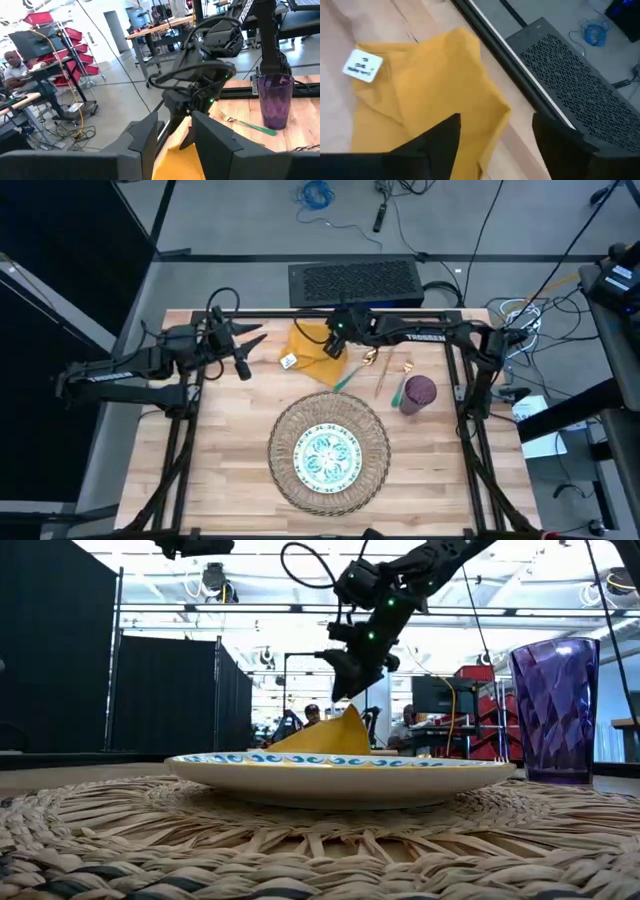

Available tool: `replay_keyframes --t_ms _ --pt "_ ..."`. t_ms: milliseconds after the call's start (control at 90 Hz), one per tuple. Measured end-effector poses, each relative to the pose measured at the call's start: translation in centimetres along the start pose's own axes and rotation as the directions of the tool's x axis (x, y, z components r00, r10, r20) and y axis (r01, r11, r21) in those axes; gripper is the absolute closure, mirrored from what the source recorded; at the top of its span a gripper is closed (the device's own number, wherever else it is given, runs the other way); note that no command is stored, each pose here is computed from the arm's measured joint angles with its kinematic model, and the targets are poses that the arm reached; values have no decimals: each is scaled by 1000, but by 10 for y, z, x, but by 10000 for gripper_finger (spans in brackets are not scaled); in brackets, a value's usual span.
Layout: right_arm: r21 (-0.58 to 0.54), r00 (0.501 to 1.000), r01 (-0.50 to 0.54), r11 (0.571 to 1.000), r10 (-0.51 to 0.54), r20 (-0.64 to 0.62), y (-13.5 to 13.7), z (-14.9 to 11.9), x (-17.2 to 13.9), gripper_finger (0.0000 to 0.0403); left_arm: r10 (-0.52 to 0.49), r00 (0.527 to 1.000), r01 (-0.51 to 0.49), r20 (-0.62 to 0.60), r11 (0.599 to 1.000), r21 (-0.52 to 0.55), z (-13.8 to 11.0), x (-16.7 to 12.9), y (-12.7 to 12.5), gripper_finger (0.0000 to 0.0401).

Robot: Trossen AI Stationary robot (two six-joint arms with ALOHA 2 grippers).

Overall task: Set table place
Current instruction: Fold the yellow table napkin

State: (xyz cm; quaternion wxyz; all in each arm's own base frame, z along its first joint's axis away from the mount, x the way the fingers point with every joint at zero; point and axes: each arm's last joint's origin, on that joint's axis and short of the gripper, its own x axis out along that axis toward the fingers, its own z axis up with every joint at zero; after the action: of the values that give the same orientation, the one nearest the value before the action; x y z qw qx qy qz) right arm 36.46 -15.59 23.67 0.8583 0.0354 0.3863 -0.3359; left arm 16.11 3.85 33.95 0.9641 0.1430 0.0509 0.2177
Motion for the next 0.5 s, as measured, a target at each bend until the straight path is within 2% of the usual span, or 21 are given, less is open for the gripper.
replay_keyframes --t_ms 144,233,500 --pt "76 999 12 997 -9 -40 -11 -2 -1 165 0 1000 0 0 1000 0 0 0 0 294" --pt "105 997 -16 994 24 -77 -13 -6 0 165 0 1000 0 0 1000 0 0 0 0 294" --pt "121 995 -50 991 60 -79 -11 -6 0 165 1 1000 -1 4 1000 -4 0 0 0 294"
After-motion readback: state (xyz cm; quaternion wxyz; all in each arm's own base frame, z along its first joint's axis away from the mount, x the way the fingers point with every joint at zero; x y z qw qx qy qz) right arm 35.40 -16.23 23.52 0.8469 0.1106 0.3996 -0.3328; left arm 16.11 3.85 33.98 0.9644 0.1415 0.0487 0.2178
